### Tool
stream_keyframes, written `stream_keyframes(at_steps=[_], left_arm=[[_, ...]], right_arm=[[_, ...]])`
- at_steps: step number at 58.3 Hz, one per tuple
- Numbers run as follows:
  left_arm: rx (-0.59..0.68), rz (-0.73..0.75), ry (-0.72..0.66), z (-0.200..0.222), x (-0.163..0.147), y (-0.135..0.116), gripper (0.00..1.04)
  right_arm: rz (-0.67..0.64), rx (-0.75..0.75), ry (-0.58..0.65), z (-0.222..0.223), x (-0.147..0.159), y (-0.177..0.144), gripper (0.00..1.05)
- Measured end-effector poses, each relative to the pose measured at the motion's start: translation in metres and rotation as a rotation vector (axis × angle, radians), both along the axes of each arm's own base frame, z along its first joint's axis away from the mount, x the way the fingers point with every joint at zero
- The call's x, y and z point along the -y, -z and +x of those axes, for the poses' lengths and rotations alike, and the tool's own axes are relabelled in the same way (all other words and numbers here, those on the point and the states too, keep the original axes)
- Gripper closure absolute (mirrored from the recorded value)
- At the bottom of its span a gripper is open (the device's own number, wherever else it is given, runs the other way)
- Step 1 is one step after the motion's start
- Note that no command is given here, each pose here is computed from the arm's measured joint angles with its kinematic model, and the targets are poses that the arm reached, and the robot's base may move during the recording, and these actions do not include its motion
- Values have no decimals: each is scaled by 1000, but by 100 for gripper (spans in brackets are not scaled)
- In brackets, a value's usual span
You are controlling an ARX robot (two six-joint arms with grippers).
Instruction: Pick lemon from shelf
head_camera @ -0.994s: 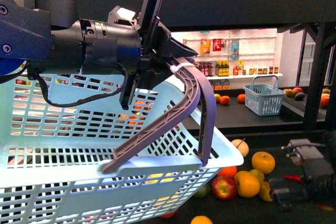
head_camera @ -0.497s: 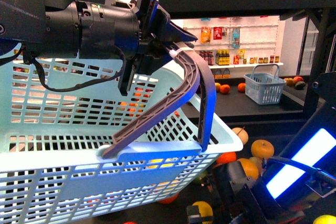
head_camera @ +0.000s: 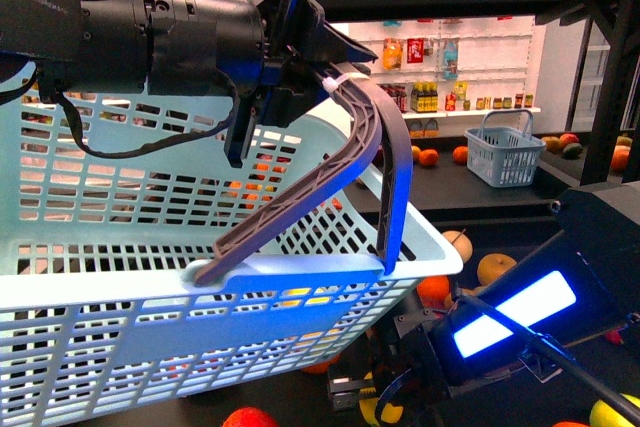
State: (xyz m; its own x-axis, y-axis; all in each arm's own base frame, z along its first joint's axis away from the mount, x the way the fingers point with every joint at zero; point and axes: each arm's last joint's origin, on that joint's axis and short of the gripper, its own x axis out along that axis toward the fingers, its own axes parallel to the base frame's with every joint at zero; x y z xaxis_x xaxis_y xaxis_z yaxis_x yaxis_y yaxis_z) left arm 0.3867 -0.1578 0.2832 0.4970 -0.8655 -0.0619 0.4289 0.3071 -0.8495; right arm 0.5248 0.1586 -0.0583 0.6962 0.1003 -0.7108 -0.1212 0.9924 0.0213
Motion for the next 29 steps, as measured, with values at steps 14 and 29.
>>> stream_keyframes(at_steps=[14,29], left_arm=[[0,0,-1,0,0,0,97],[0,0,-1,0,0,0,97]], right_arm=[[-32,-19,16,8,-3,13,7],[-43,-32,26,17,-2,24,7]])
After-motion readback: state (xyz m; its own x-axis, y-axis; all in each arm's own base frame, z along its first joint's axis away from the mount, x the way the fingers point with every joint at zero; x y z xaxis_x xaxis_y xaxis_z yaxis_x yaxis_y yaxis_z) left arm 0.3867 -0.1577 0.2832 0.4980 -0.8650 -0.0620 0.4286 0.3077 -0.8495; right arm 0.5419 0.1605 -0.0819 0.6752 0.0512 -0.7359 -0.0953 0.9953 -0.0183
